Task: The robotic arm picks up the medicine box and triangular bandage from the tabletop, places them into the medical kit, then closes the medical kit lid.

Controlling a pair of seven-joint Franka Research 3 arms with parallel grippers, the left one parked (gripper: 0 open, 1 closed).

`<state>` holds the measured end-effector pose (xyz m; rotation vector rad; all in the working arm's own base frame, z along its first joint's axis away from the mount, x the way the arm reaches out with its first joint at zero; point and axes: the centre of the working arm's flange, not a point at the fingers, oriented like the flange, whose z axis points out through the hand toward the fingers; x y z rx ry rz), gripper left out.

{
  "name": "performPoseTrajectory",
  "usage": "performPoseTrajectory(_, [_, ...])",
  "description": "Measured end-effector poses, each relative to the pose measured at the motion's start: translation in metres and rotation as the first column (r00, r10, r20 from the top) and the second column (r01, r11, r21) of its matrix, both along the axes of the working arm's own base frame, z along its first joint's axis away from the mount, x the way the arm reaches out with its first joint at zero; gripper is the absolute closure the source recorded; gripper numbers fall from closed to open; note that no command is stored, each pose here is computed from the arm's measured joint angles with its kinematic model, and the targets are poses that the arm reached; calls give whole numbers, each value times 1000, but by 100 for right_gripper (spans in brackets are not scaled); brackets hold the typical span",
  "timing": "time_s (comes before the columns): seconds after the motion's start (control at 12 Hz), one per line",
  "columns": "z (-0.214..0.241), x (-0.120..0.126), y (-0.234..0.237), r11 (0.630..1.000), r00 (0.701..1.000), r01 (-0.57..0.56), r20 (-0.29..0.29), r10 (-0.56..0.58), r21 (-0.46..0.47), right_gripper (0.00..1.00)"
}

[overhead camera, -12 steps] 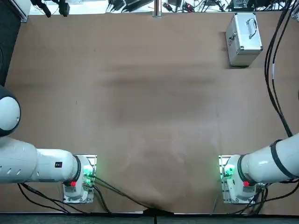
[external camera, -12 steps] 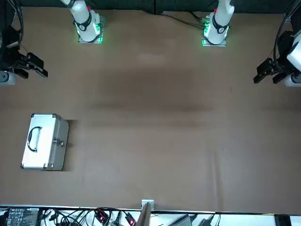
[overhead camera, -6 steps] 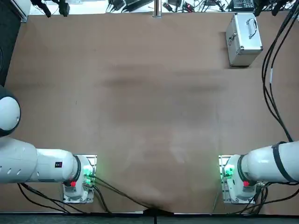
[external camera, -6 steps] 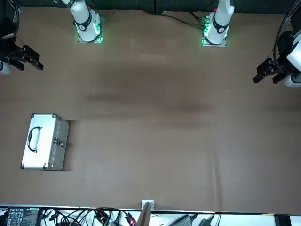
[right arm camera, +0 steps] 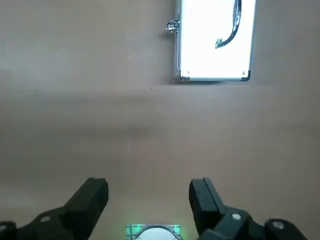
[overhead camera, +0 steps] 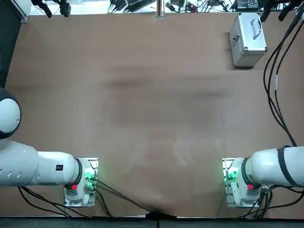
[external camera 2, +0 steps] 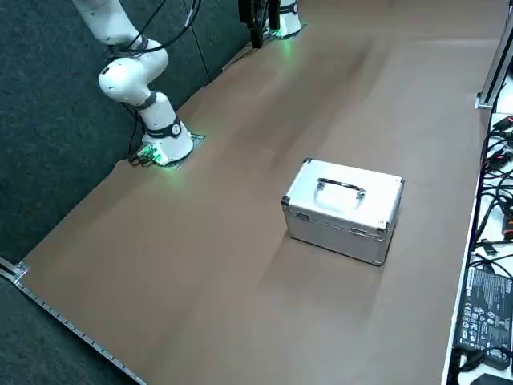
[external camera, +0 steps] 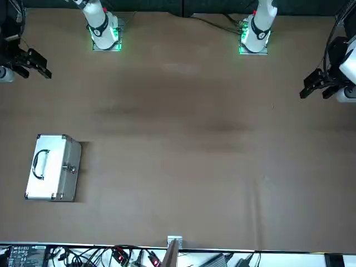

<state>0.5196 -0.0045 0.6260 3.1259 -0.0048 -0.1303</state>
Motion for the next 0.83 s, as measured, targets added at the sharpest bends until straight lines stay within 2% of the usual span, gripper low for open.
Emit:
performPoseTrajectory(0.42, [0, 0, -5, 999, 1000, 2, 2, -1, -38, 0])
performPoseTrajectory(0.83, [0, 0, -3, 999, 1000, 3, 3, -3, -40, 0])
